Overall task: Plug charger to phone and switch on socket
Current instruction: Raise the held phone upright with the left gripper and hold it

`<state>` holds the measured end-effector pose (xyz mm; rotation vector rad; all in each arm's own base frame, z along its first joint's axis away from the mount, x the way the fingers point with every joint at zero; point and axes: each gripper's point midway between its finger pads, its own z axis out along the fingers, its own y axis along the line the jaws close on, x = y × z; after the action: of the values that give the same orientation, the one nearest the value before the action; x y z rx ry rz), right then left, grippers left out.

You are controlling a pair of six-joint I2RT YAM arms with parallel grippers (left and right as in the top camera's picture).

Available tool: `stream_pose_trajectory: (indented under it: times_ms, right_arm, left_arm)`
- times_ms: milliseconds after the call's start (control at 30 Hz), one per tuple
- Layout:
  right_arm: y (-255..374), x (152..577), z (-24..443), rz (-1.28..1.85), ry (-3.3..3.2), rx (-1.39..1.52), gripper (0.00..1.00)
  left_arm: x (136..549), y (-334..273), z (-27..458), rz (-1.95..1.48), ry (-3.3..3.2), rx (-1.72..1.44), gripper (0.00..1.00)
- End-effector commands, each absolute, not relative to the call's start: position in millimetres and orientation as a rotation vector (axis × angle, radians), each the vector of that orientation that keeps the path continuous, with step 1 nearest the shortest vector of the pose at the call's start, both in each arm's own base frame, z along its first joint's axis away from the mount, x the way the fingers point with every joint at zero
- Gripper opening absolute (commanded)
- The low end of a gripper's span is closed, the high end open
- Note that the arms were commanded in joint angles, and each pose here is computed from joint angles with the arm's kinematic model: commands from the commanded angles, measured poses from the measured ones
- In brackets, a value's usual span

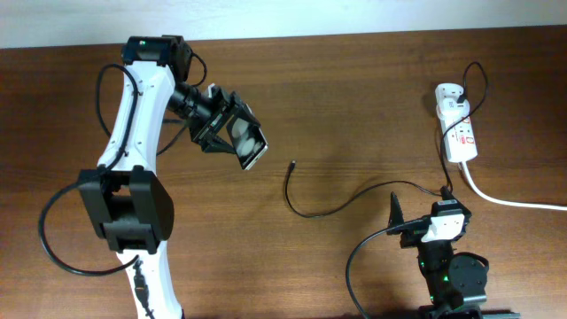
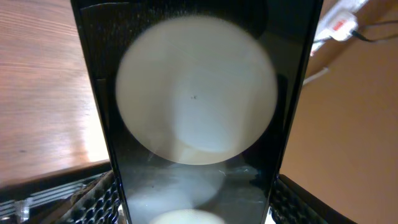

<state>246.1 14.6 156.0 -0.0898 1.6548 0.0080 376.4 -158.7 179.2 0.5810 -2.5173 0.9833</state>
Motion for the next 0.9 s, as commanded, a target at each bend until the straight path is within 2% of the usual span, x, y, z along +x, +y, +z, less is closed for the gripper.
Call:
stream_pose_trajectory:
  times_ms: [0, 233, 367, 533, 700, 867]
  right_arm:
    - [17, 246, 153, 0.021, 1.657, -0.097, 0.99]
    - [17, 246, 153, 0.022, 1.657, -0.097, 0.99]
    - [17, 246, 153, 0.021, 1.657, -0.097, 0.99]
    - [17, 246, 153, 0.021, 1.657, -0.097, 0.99]
    - [17, 246, 153, 0.021, 1.657, -0.097, 0.99]
    - [17, 246, 153, 0.021, 1.657, -0.097, 0.99]
  left_arm:
    - [381, -173, 200, 1.142, -2.432, 0.582, 0.14]
    - [385, -175, 212, 1.24, -2.362, 0.603, 0.13]
    - [391, -168, 221, 1.318, -2.314, 0.638, 0.06]
    - [403, -156, 241, 1.477, -2.183, 0.714, 0.06]
    - [407, -145, 241, 1.426, -2.091, 0.869, 0.07]
    - [409, -148, 250, 1.468, -2.021, 0.881, 0.07]
